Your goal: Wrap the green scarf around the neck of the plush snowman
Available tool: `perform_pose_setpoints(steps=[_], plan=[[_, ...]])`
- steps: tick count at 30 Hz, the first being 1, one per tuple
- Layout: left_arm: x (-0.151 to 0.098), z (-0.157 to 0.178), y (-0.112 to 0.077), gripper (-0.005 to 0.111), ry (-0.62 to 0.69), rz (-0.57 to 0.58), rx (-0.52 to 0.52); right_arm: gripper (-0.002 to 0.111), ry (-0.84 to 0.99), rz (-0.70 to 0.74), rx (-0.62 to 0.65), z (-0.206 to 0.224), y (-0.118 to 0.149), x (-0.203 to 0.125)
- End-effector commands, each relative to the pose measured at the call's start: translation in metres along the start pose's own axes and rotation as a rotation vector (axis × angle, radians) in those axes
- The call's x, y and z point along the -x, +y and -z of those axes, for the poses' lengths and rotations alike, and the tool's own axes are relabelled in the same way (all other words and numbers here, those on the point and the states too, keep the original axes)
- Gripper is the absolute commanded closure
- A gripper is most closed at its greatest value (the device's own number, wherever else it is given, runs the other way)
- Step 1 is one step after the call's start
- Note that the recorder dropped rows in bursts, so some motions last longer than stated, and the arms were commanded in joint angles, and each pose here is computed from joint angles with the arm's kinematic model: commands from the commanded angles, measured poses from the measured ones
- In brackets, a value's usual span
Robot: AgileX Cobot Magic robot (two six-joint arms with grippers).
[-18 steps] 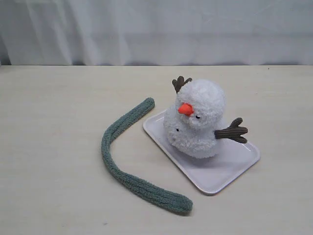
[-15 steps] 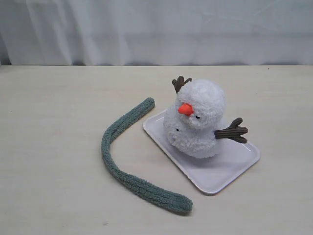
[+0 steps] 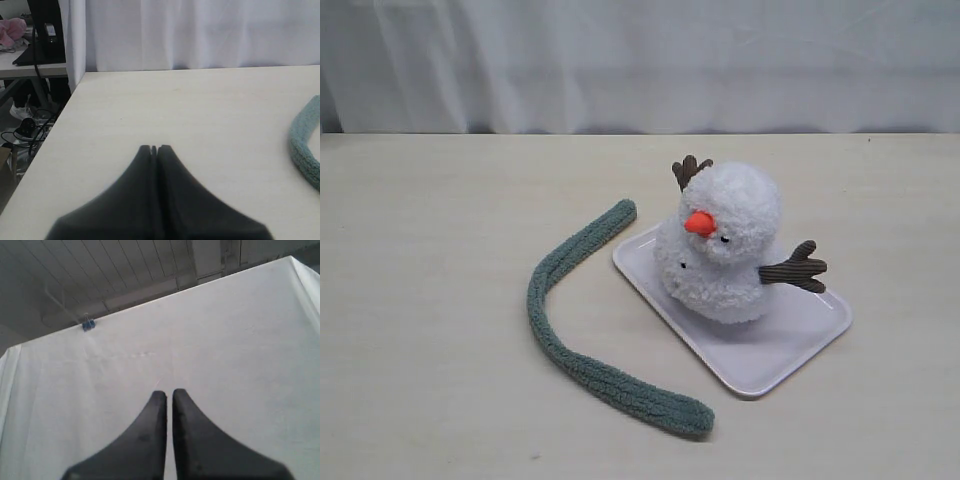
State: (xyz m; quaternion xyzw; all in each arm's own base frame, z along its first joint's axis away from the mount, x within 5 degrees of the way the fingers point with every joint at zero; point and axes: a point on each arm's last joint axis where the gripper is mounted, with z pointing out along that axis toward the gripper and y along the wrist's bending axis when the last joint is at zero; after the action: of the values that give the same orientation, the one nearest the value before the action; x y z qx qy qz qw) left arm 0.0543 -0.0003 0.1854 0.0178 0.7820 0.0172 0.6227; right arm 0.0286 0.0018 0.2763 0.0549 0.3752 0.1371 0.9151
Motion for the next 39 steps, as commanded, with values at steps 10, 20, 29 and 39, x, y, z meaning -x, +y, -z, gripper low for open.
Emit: perform_pose_setpoints(steps=[10,20,29,39], plan=[[0.000,0.000,0.000,0.107,-0.007,0.005,0.003,0.021,0.890,0.141,-0.236,-0.122,0.013,0.057],[0.000,0.000,0.000,0.107,-0.007,0.005,0.003,0.022,1.344,-0.228,0.522,-0.153,0.060,-0.007],[0.000,0.000,0.000,0.107,-0.007,0.005,0.003,0.022,1.502,-0.090,0.644,-0.150,0.075,-0.053],[0.000,0.000,0.000,0.107,-0.007,0.005,0.003,0.022,1.769,0.196,0.629,-0.124,0.130,-0.154]])
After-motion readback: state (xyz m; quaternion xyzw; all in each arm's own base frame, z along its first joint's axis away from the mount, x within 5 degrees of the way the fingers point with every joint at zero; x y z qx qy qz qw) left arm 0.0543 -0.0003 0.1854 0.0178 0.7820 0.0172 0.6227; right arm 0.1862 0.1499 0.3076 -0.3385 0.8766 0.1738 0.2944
